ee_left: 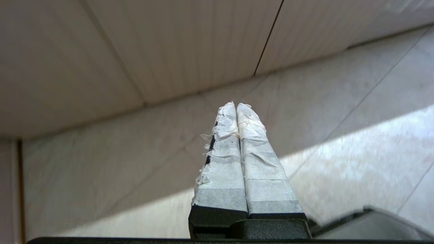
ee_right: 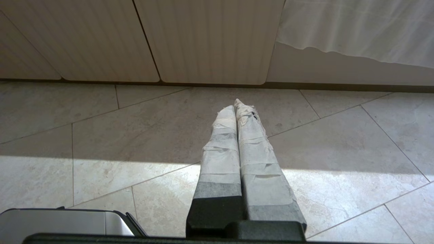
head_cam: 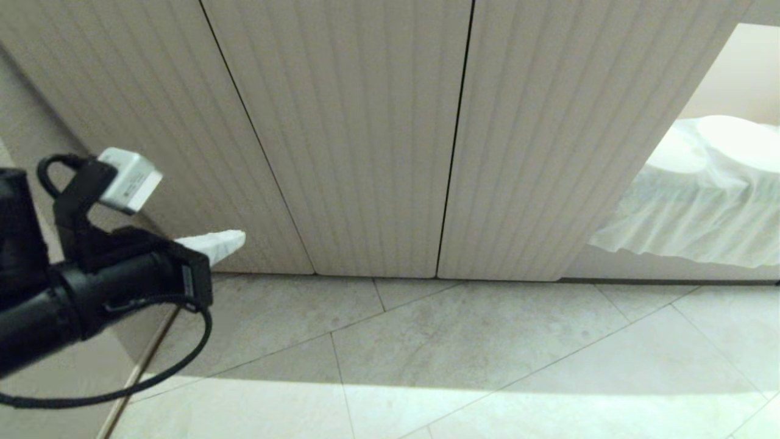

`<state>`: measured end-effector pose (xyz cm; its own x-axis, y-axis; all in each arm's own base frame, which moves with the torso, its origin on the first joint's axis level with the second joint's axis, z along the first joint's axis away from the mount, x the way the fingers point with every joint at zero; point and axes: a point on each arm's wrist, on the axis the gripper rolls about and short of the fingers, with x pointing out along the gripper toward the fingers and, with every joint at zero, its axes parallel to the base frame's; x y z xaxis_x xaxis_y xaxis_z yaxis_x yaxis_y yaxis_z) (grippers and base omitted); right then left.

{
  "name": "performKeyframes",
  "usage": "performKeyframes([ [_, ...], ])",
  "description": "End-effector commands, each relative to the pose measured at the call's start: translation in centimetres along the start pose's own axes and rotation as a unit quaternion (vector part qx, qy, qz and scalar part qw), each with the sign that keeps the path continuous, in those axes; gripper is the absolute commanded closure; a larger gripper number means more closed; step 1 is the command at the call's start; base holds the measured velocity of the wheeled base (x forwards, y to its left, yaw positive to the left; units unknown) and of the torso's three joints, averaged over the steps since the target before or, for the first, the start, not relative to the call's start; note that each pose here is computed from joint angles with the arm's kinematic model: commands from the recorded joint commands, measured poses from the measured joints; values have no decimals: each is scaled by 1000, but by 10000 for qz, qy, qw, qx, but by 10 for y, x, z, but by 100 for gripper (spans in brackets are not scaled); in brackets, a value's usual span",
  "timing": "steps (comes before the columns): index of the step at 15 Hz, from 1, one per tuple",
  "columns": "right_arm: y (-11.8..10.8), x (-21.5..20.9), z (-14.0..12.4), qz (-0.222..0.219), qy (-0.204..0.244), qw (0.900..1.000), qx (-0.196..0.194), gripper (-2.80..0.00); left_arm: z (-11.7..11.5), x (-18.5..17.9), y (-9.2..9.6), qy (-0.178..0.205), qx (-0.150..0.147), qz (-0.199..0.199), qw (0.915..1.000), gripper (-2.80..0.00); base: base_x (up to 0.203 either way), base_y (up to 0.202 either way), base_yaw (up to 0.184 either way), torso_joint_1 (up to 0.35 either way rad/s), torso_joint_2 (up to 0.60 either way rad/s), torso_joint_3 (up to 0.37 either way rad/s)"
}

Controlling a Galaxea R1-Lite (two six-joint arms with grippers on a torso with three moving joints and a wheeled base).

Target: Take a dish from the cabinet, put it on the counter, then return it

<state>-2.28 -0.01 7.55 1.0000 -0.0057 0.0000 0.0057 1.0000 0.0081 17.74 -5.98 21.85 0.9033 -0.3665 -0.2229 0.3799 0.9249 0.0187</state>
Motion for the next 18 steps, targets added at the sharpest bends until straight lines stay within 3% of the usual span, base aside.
performKeyframes([
  [1,0,0,0,-1,-6,10000,-2,0,-22,-38,0,-95,-17,101,9999,0,0,0,0,0,0,0],
  [5,0,0,0,2,-5,10000,3,0,-63,-81,8,-84,-203,562,9982,0,0,0,0,0,0,0],
  [11,0,0,0,6,-8,10000,-2,0,-133,-128,-6,-259,-322,835,9957,0,0,0,0,0,0,0],
  [16,0,0,0,6,0,10000,-2,0,-158,-150,-17,-512,-264,1018,9931,0,0,0,0,0,0,0],
  [18,0,0,0,6,-5,10000,1,0,-165,-158,-19,-732,-225,1325,9882,0,0,0,0,0,0,0],
])
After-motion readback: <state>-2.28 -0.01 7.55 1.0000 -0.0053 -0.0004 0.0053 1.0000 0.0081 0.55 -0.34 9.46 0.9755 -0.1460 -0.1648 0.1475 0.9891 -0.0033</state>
